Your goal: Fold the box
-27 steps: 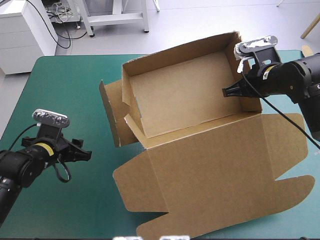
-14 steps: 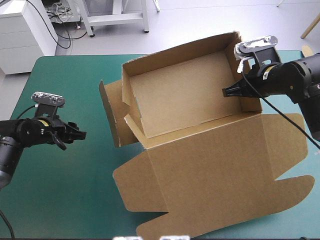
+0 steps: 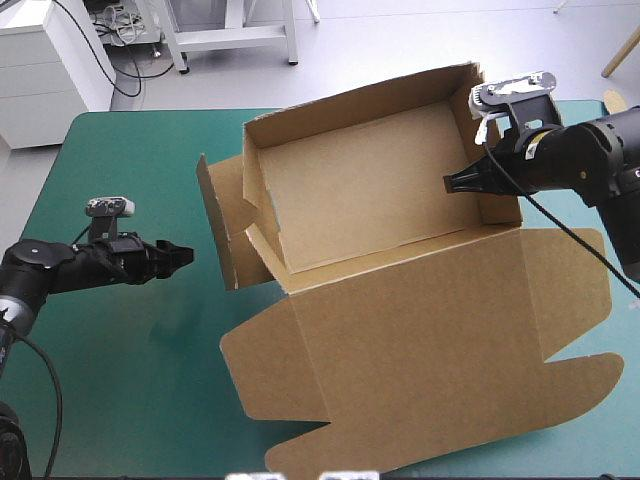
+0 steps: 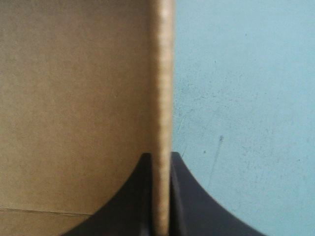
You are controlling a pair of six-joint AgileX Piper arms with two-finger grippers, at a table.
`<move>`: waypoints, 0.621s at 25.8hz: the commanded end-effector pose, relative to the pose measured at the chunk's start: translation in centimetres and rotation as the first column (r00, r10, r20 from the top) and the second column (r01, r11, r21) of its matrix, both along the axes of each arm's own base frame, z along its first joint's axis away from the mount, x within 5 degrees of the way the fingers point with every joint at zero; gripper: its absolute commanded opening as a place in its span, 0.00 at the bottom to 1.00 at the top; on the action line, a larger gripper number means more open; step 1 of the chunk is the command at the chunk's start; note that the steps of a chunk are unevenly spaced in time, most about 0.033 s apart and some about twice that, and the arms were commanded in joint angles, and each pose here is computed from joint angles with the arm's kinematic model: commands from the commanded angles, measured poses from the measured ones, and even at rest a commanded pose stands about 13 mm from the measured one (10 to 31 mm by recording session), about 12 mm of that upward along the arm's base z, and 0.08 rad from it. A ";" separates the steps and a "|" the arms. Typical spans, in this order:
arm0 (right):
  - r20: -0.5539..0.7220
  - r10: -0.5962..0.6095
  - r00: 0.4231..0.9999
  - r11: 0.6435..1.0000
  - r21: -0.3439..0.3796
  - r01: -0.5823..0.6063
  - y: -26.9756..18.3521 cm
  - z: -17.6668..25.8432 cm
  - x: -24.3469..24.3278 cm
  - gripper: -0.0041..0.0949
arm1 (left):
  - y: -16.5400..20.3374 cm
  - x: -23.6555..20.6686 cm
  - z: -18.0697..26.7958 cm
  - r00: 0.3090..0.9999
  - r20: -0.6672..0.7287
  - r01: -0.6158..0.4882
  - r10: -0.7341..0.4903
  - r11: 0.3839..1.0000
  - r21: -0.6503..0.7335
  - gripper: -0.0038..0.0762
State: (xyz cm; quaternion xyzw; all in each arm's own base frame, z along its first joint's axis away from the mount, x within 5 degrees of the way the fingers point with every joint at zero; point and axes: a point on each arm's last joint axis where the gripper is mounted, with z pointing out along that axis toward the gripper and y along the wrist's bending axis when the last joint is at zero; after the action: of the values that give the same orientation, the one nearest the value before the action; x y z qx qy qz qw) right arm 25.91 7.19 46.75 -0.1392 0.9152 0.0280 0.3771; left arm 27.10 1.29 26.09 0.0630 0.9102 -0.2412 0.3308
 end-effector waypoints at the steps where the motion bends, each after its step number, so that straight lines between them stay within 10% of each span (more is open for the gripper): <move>1: 0.117 -0.004 0.993 0.999 0.054 -0.002 -0.3 2.3 -1.2 0.02 | -0.3 0.1 1.7 0.998 0.067 -0.002 0.005 0.999 -0.049 0.57; 16: 0.117 -0.004 0.993 0.999 0.054 -0.002 -0.3 2.3 -1.2 0.02 | -1.1 0.9 3.4 0.977 0.210 0.002 0.044 0.976 -0.218 0.57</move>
State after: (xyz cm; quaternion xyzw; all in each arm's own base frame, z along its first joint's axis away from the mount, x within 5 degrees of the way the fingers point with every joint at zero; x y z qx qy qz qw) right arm 25.91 7.19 46.75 -0.1392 0.9152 0.0282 0.3771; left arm 27.95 0.74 27.29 0.0445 0.8709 -0.2919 0.3929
